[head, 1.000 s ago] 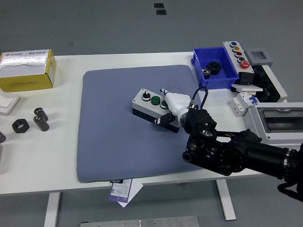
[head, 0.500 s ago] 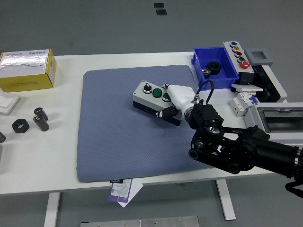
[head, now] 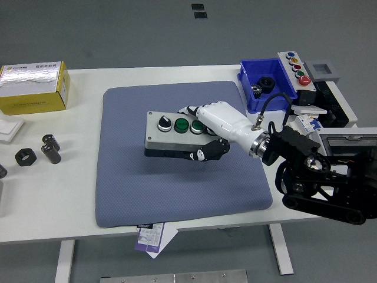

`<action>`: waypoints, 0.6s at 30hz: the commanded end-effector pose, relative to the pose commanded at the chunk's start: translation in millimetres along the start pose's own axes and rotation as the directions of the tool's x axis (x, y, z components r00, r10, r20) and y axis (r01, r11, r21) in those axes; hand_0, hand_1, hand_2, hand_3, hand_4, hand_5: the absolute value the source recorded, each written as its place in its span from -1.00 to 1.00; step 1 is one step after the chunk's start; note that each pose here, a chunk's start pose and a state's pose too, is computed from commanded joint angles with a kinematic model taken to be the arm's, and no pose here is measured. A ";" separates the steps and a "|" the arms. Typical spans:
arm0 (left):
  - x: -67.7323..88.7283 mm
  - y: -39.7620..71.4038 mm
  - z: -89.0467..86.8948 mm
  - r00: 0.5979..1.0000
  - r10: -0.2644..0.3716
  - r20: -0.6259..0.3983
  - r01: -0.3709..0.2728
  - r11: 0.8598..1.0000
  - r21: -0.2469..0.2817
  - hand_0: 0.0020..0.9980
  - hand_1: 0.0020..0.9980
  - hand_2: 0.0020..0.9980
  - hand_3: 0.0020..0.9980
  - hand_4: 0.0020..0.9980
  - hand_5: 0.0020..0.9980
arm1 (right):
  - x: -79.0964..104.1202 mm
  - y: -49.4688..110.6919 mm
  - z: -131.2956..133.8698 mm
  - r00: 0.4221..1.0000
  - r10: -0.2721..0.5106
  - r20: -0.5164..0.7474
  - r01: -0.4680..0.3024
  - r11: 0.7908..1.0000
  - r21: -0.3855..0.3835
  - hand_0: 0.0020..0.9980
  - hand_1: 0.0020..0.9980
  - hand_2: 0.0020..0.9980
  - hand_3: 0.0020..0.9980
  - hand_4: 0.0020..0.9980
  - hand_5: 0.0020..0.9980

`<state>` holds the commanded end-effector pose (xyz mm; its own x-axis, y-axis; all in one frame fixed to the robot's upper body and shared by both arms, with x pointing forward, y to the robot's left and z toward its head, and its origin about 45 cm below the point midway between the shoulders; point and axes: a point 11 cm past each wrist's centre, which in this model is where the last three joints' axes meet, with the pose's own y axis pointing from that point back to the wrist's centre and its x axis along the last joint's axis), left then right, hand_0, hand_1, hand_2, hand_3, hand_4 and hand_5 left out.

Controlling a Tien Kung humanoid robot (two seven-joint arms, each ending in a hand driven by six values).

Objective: Pick up the button,place it on the desk,press the button,press the button

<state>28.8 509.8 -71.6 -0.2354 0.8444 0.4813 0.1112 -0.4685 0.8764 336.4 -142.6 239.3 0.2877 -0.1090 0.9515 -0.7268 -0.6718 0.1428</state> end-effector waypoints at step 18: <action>-1.3 0.3 0.6 1.000 -0.002 0.006 0.002 1.000 0.003 0.47 0.44 0.37 0.62 0.47 -0.54 | -60.5 7.0 30.8 0.987 -0.101 0.123 0.117 0.985 -0.127 0.01 0.23 0.28 0.36 -0.27 -1.00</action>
<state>29.7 508.7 -72.0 -0.2300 0.8466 0.4800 0.1139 -0.4664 0.8772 333.0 -163.2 174.4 0.4341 -0.1295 0.8915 -0.7617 -0.5811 0.2865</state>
